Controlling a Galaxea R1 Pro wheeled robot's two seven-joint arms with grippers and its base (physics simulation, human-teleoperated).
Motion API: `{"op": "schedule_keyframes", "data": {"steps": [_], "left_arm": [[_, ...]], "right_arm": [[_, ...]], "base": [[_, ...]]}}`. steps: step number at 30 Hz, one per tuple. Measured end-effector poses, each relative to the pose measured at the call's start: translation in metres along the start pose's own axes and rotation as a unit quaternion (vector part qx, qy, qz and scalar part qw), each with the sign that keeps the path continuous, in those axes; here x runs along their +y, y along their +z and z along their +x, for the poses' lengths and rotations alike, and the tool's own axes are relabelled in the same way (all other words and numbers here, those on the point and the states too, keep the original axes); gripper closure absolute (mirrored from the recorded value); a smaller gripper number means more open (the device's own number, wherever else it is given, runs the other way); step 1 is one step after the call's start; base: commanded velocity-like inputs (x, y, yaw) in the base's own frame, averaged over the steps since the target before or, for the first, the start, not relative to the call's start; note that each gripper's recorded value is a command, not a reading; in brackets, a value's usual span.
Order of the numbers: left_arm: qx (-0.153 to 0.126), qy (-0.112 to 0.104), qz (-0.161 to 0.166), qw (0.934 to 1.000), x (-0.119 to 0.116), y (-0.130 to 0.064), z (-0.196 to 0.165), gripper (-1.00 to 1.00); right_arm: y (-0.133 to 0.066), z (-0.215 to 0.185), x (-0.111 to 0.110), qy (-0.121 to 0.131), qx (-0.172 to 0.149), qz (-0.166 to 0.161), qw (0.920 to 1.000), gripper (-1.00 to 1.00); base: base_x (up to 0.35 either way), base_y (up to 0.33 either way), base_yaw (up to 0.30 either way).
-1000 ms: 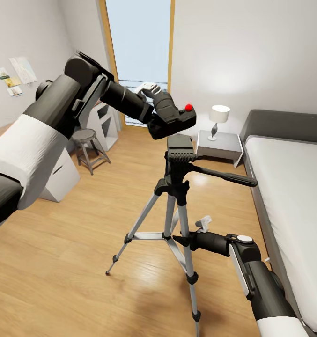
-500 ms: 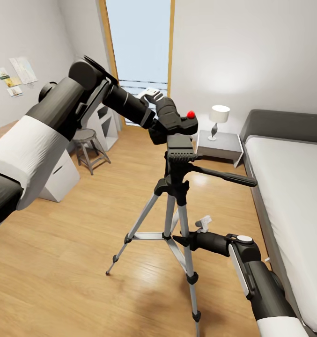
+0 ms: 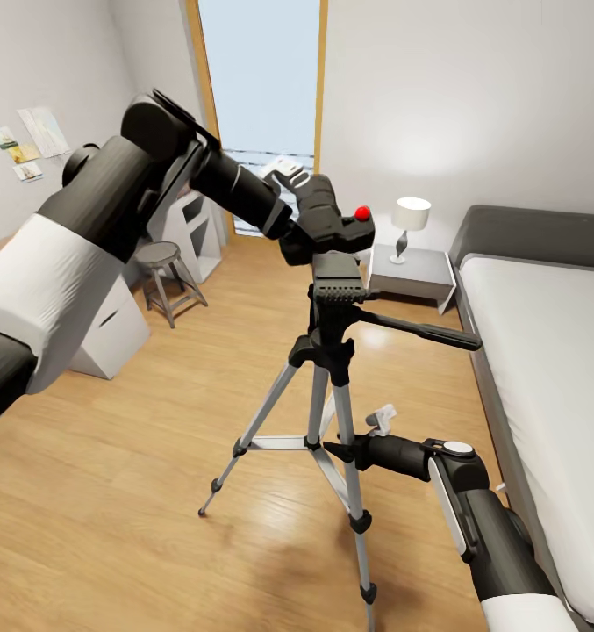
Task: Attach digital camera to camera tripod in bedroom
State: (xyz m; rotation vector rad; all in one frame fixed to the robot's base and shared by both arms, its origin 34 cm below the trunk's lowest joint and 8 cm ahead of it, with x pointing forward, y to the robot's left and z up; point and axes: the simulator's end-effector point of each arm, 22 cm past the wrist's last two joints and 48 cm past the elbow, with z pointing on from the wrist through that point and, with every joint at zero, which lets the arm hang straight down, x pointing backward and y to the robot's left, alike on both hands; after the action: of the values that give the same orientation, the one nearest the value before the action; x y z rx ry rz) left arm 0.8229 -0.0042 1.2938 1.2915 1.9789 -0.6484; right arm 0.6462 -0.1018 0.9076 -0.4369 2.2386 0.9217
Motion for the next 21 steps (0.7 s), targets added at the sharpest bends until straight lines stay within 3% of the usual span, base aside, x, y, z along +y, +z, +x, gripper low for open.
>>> {"op": "schedule_keyframes", "data": {"steps": [8,9,16,21], "left_arm": [[-0.021,0.06,-0.021,0.9978,-0.016,-0.017,-0.024,1.0],[-0.04,0.069,-0.026,0.9965,-0.017,-0.031,-0.033,1.0],[-0.105,0.077,-0.039,0.9907,-0.015,-0.078,-0.058,1.0],[-0.144,0.072,-0.024,0.9867,-0.021,-0.1,-0.071,1.0]], "right_arm": [[0.0,0.0,0.0,0.0,0.0,0.0,1.0,1.0],[0.0,0.0,0.0,0.0,0.0,0.0,1.0,1.0],[0.0,0.0,0.0,0.0,0.001,0.0,1.0,1.0],[0.0,0.0,0.0,0.0,0.001,0.0,1.0,1.0]], "base": [[0.0,0.0,0.0],[0.0,0.0,0.0],[0.0,0.0,0.0],[0.0,0.0,0.0]]}}
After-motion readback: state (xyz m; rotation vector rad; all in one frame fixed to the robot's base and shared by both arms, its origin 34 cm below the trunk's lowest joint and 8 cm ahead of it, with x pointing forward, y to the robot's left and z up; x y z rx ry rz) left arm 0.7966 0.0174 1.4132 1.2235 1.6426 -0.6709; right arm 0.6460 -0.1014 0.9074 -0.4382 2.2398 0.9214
